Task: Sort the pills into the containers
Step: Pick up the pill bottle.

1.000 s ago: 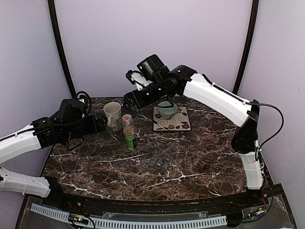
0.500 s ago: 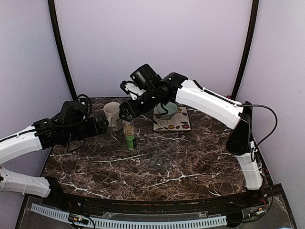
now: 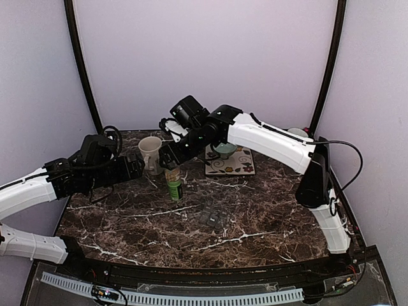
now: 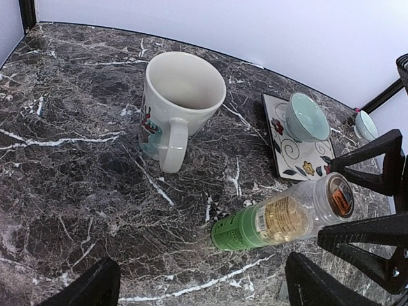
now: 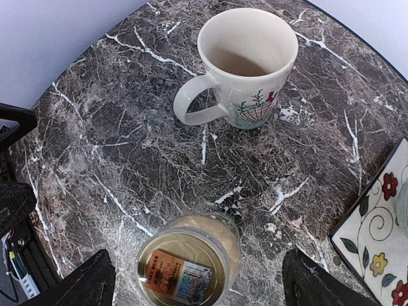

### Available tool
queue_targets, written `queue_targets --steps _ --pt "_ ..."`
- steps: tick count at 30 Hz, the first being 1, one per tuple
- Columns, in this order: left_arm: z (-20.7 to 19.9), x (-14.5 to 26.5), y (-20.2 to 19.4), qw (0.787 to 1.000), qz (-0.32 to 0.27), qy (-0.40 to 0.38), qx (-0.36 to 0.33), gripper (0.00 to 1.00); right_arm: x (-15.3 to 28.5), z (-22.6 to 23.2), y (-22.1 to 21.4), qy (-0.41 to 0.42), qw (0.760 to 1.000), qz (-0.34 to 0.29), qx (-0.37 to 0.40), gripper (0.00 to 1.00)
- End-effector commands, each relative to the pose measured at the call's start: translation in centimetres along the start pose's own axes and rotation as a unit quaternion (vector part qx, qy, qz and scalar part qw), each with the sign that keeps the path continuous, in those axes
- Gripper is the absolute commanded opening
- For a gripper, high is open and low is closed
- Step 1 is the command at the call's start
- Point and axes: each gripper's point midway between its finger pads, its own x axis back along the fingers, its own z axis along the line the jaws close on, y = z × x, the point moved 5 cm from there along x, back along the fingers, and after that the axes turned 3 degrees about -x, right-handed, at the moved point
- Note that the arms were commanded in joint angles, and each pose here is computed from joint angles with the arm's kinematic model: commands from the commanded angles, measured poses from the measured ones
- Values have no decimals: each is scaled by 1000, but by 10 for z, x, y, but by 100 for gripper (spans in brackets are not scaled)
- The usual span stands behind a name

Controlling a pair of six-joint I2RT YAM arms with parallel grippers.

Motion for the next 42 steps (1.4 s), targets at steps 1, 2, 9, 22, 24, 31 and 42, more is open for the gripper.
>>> queue_targets --steps 1,2,9,22,24,31,42 --pt "7 -2 -8 1000 14 9 -3 93 5 10 10 14 1000 -19 1 89" --pt "7 -2 -8 1000 14 9 -2 93 4 9 10 14 1000 -19 1 89" --pt "9 -3 -10 1000 16 11 -2 93 2 10 12 16 1000 -21 1 85" --pt "10 -4 -10 1000 16 10 -3 93 -4 10 10 17 1000 -15 1 78" --pt "11 -4 -10 1000 16 10 -3 93 -4 10 11 17 1000 -17 2 76" --pt "11 -5 -10 1000 15 9 -3 93 -6 9 9 15 1000 -13 2 69" --pt "11 -8 -10 1000 15 7 -3 93 -6 6 9 4 1000 -12 3 36"
